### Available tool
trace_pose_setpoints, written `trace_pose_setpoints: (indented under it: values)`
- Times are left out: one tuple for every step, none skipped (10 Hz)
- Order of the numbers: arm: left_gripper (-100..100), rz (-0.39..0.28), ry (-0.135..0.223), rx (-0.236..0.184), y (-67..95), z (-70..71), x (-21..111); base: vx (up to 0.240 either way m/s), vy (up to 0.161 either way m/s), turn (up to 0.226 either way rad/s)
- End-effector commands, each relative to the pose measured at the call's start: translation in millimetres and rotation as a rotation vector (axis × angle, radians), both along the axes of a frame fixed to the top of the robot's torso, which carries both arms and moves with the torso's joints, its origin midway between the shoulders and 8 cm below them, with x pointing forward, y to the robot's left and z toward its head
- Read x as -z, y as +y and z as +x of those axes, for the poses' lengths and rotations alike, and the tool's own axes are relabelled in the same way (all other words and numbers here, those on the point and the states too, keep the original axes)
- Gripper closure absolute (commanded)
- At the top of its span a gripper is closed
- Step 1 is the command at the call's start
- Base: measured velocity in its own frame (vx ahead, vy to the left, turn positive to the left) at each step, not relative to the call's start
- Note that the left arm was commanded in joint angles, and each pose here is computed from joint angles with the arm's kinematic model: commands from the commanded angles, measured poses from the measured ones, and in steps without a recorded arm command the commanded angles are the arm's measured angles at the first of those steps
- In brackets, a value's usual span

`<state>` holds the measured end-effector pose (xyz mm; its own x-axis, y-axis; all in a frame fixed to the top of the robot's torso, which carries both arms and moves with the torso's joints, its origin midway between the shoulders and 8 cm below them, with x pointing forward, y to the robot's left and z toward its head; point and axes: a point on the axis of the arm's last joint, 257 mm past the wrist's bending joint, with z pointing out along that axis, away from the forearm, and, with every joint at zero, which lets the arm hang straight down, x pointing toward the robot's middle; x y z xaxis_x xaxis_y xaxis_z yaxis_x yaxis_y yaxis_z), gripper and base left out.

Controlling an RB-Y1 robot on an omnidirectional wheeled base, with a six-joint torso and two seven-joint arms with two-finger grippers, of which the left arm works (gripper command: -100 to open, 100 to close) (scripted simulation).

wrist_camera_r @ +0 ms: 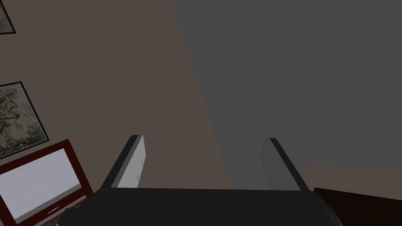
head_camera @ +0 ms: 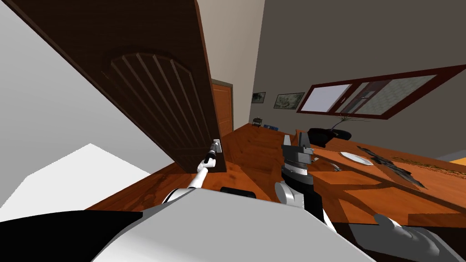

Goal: Push the door open

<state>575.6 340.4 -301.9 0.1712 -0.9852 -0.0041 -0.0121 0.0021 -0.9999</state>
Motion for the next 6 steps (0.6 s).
trace_pose_setpoints:
  values:
    - [100,0.0,-0.007,-0.016,8.7,-0.4,-3.9,0.177,-0.061,0.063]
    - [100,0.0,-0.008,-0.028,14.9,-1.5,-4.0,0.2,-0.069,0.055]
    - [100,0.0,-0.008,-0.04,21.4,-2.8,-4.2,0.233,-0.063,0.056]
    - [100,0.0,-0.009,-0.053,28.1,-4.1,-4.4,0.233,-0.079,0.063]
    - [100,0.0,-0.009,-0.065,34.8,-5.6,-4.7,0.209,-0.074,0.079]
    - [100,-0.001,-0.01,-0.078,41.3,-7.0,-4.9,0.192,-0.075,0.06]
